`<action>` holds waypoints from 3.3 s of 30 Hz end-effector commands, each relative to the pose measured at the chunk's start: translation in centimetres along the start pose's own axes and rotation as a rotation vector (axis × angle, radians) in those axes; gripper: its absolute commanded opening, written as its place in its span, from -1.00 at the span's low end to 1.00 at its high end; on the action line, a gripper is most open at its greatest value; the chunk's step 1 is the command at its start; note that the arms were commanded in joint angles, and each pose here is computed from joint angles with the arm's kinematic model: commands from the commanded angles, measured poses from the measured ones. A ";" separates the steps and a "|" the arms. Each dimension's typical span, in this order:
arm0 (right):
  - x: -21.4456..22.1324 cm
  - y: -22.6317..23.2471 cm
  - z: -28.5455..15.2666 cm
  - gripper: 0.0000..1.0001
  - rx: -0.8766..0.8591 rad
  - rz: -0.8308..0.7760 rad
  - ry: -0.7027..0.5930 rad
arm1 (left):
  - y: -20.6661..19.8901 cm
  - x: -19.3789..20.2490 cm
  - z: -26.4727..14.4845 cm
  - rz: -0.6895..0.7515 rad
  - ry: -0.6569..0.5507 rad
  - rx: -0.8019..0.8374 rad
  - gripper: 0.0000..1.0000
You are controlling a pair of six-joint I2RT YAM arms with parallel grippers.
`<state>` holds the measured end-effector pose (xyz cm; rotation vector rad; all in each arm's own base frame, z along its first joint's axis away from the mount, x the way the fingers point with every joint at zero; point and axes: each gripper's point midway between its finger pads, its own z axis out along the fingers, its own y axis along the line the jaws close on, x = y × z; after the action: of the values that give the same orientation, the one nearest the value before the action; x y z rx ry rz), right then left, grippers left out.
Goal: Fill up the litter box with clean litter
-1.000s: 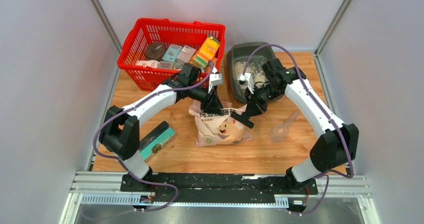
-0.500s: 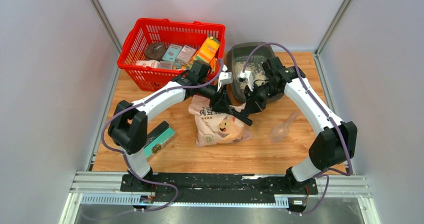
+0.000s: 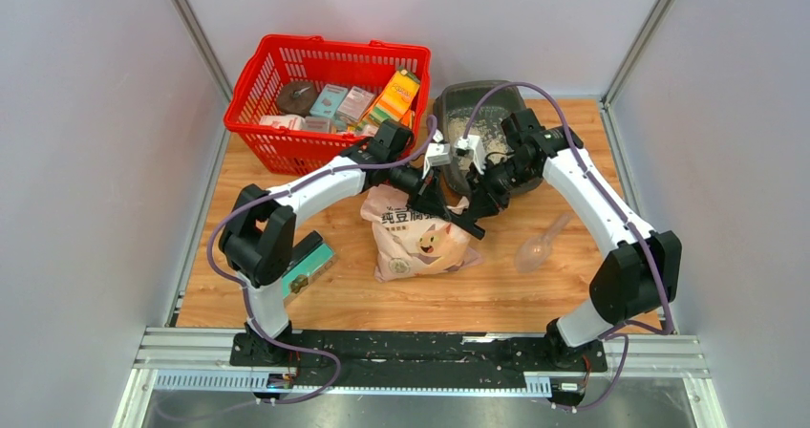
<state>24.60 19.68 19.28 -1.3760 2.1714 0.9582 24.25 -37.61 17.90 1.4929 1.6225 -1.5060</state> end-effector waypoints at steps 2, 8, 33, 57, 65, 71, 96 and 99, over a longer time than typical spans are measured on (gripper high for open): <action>-3.4 -0.6 -1.7 -0.19 0.030 0.027 -0.132 | -0.2 -1.6 0.4 0.091 -0.020 0.013 -1.00; -3.2 -1.0 -4.1 0.32 0.001 0.113 -0.223 | -0.7 -1.5 -0.5 0.171 0.002 -0.033 -1.00; -0.4 -0.2 -0.5 0.31 -0.013 -0.051 -0.185 | -0.7 -1.6 -1.1 0.209 0.019 -0.085 -1.00; 0.7 1.2 -2.9 -1.00 -0.025 -0.095 -0.099 | 0.4 -1.8 -1.2 0.146 0.025 -0.132 -0.17; 2.4 2.2 -3.5 -1.00 -0.046 -0.109 -0.037 | 0.6 -1.4 -1.2 0.161 0.028 -0.109 -0.37; 0.6 2.5 -6.2 -1.00 0.019 -0.257 -0.043 | 0.6 -1.3 -1.2 0.166 0.038 -0.107 -0.90; -2.4 0.3 -7.6 -1.00 0.201 -0.473 -0.005 | 0.2 -5.5 -2.9 0.465 -0.027 -0.223 0.04; -2.6 0.8 -7.2 -1.00 0.168 -0.458 -0.012 | -0.1 -6.8 -3.0 0.506 -0.054 -0.228 0.11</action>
<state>25.57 15.22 25.21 -1.6753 1.7920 0.5388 26.33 -36.53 20.17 1.5608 1.4221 -1.1098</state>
